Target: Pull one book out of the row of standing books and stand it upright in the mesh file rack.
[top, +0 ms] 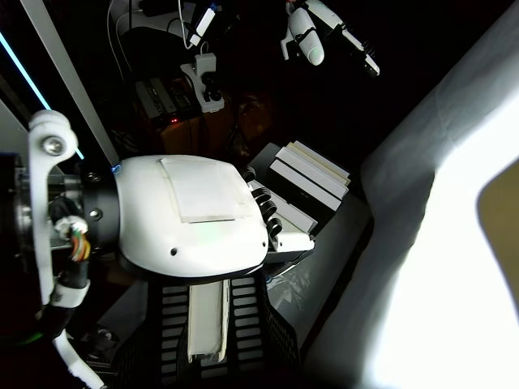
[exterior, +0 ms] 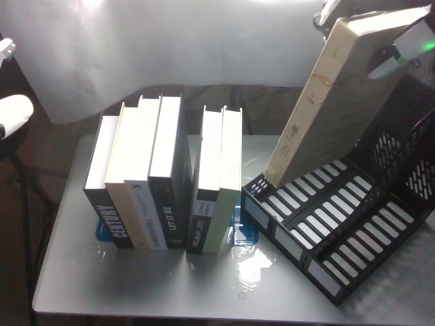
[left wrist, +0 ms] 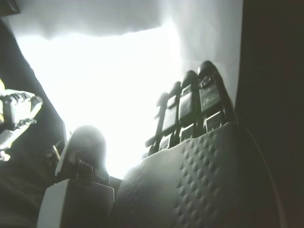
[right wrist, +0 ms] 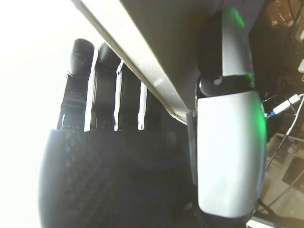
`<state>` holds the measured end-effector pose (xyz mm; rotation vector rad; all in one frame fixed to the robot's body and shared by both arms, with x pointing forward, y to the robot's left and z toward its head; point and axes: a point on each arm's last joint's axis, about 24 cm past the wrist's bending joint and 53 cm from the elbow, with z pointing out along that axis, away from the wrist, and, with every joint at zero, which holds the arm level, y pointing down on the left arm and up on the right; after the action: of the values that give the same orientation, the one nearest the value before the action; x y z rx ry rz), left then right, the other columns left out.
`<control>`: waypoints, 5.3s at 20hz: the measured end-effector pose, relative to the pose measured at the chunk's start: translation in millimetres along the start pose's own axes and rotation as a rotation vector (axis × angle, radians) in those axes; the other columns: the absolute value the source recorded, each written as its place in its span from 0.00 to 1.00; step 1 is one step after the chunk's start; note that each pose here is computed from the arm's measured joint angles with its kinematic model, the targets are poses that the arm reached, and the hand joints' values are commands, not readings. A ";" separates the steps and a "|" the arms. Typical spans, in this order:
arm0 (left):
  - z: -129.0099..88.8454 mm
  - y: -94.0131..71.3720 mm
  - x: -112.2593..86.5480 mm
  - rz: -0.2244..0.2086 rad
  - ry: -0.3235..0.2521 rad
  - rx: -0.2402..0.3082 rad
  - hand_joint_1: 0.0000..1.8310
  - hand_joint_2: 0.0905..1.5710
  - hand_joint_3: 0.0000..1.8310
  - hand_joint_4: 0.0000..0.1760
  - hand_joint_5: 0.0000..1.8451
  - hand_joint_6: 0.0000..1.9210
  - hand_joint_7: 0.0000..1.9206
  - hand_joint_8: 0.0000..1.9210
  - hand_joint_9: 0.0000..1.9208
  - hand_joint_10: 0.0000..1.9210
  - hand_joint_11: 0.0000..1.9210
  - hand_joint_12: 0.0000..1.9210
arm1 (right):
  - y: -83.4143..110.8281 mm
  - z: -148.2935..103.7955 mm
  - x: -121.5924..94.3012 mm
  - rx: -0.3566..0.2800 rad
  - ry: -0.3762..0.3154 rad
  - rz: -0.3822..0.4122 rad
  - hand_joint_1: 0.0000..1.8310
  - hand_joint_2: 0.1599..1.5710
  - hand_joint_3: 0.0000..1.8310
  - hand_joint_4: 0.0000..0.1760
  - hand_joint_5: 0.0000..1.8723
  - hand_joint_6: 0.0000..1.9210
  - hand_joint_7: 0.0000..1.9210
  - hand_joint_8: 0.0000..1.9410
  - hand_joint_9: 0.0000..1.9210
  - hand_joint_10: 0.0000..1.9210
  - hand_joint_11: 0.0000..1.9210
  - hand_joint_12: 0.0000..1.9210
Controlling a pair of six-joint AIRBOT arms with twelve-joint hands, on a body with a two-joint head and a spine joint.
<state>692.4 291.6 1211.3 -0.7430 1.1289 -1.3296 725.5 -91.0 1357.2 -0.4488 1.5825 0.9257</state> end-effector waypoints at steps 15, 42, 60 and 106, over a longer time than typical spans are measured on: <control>-2.0 -1.6 -0.1 0.001 -0.001 0.009 0.08 0.91 0.00 0.00 0.01 0.00 0.00 0.00 0.00 0.00 0.00 0.00 | -7.9 27.1 30.4 0.020 0.064 -0.021 0.71 0.76 0.00 0.00 0.40 0.67 0.40 0.68 0.34 0.83 0.21 0.96; -2.9 -1.3 -2.9 0.006 -0.013 0.026 0.00 0.89 0.00 0.00 0.00 0.00 0.00 0.00 0.00 0.00 0.00 0.00 | -62.1 41.0 40.4 0.170 0.073 -0.085 0.71 0.80 0.00 0.00 0.37 0.79 0.35 0.73 0.26 0.87 0.12 0.90; -2.1 -2.3 -2.7 0.010 -0.012 0.037 0.00 0.88 0.00 0.05 0.00 0.00 0.00 0.00 0.00 0.00 0.00 0.00 | -85.7 43.2 62.7 0.238 0.139 -0.108 0.72 0.79 0.00 0.00 0.38 0.75 0.34 0.72 0.30 0.86 0.18 0.87; -6.9 -8.4 16.7 0.000 0.036 0.071 0.02 0.91 0.00 0.00 0.00 0.00 0.00 0.00 0.00 0.00 0.00 0.00 | -13.3 -22.0 37.5 0.033 -0.063 0.098 0.14 0.82 0.01 0.27 0.00 0.00 0.00 0.00 0.01 0.00 0.00 0.12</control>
<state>681.1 275.3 1213.4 -0.6701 1.1043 -1.3802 712.2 -108.2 1317.3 -0.3189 1.5714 0.9772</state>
